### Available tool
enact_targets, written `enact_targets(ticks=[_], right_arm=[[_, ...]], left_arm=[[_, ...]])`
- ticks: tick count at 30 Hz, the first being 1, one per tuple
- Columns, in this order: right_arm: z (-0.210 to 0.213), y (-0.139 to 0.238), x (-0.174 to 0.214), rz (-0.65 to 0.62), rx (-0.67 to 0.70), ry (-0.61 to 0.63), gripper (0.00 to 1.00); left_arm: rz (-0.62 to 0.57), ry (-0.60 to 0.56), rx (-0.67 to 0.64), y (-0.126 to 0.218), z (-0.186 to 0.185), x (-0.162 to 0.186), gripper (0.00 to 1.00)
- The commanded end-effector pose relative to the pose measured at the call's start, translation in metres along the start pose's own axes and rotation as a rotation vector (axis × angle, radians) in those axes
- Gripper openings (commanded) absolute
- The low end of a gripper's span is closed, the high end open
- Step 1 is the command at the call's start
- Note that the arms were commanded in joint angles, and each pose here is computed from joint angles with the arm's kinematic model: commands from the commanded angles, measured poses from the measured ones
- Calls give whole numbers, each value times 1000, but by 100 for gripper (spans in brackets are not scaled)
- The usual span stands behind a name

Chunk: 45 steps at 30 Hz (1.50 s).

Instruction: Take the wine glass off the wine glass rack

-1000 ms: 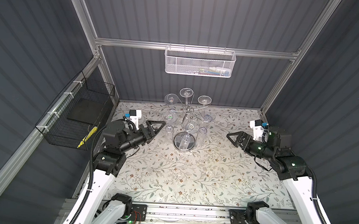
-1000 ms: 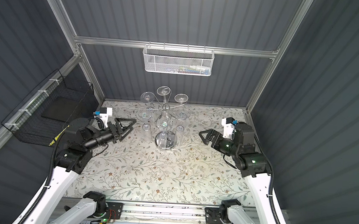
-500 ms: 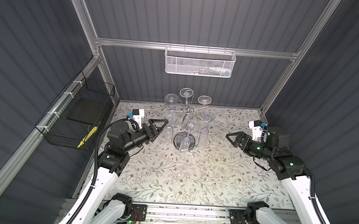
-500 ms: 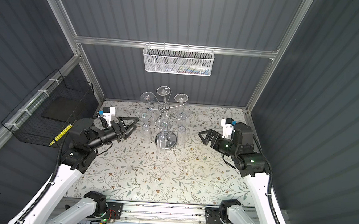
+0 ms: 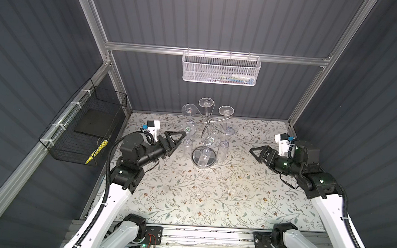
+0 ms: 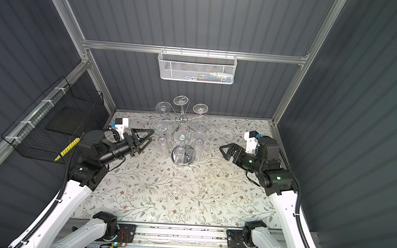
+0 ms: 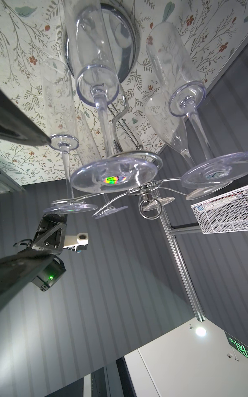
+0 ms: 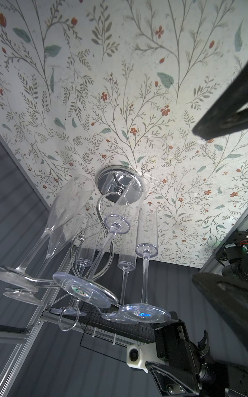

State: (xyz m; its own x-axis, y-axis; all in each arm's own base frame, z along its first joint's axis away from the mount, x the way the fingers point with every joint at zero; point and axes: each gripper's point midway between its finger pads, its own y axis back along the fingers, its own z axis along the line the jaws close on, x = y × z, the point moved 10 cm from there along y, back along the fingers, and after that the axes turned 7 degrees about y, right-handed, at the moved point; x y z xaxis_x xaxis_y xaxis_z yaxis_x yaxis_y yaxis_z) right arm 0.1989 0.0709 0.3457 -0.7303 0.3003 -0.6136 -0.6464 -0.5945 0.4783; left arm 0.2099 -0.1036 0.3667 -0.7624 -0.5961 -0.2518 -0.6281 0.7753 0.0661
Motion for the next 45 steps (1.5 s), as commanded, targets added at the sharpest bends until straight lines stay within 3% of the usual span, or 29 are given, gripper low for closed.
enact_targets(ticks=[1,25,45], right_arm=[[-1,-4,0,4,-10,2,99],[-3,-5,3,12,-5,-19,99],[-6,-6,4,9,17,-30,99]], left_arm=[[-1,-19,29,-1,-8,-1,76],[-23,23,10,-20,3,-13,43],[-63,76,-18,-21,11,-15,23]])
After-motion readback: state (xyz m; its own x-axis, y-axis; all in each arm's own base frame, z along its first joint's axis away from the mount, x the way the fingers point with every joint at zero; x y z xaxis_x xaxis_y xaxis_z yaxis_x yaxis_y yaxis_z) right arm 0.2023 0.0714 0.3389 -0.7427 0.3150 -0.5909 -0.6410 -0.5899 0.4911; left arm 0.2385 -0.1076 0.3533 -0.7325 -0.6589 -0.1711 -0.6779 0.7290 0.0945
